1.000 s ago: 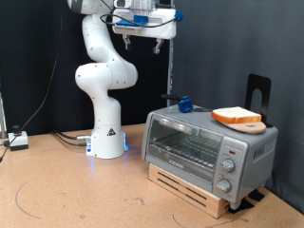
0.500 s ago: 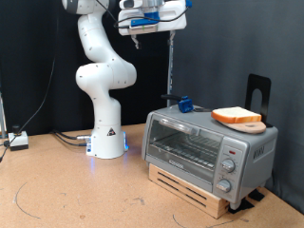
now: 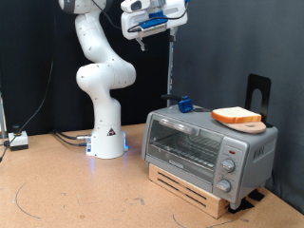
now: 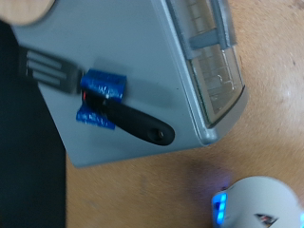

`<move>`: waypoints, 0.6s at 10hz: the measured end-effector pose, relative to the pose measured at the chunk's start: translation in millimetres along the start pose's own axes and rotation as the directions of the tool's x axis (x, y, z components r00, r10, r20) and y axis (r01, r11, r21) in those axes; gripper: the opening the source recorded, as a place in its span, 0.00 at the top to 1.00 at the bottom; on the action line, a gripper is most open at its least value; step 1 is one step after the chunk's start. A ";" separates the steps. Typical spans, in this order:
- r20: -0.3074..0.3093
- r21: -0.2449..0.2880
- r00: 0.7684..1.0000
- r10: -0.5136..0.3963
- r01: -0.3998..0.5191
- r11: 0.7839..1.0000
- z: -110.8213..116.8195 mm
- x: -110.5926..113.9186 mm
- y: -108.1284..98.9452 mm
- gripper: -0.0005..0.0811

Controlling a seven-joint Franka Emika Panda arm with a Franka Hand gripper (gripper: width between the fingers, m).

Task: Make a piece of toast with the oven

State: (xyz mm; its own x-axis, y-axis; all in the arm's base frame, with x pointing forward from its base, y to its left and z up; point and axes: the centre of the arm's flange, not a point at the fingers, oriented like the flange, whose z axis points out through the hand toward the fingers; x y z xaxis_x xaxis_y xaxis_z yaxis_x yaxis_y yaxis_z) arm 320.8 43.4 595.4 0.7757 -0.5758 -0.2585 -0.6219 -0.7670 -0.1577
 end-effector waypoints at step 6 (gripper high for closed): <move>-0.003 0.191 0.999 -0.040 0.040 0.981 13.7 9.6 -25.1 0.01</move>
State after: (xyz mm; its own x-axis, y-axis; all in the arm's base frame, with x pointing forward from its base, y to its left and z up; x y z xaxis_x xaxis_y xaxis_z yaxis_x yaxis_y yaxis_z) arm 342.4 60.9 583.8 0.8001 -0.5456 -0.2493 -0.5998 -0.7211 -0.3468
